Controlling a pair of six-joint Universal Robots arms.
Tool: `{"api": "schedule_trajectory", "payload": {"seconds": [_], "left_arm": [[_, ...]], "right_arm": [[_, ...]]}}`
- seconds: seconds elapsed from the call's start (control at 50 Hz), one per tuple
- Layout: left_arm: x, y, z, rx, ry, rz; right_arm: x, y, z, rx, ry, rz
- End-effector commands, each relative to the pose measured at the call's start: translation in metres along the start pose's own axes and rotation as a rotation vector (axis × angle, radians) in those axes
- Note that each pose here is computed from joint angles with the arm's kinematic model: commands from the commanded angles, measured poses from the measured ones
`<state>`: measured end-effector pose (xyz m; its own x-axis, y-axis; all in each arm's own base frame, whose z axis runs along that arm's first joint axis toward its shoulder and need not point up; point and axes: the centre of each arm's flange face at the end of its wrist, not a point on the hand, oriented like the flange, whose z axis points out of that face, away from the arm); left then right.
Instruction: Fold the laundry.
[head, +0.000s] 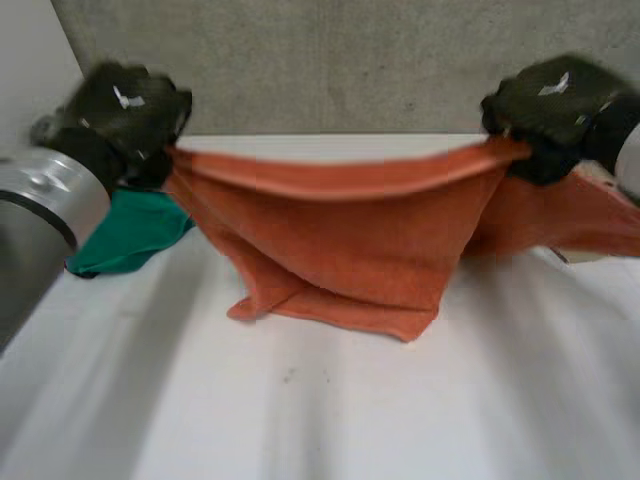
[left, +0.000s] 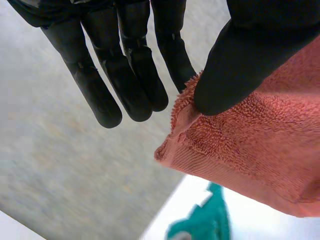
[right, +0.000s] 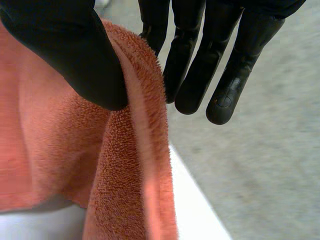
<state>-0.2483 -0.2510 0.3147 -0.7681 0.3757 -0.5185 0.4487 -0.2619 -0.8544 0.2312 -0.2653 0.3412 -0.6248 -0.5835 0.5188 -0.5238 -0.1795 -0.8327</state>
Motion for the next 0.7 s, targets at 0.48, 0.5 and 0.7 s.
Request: {"api": "schedule_trajectory", "payload": {"seconds": [0.48, 0.5, 0.7], "left_arm": [[0.039, 0.085, 0.061, -0.188, 0.061, -0.029], [0.038, 0.084, 0.062, -0.184, 0.057, -0.028], [0.029, 0.103, 0.08, -0.199, -0.038, -0.01]], "right_arm": [[-0.03, 0.114, 0.029, -0.292, -0.061, 0.479], [-0.026, 0.115, 0.026, -0.295, -0.046, 0.489], [-0.021, 0.142, -0.017, -0.392, -0.001, 0.341]]}}
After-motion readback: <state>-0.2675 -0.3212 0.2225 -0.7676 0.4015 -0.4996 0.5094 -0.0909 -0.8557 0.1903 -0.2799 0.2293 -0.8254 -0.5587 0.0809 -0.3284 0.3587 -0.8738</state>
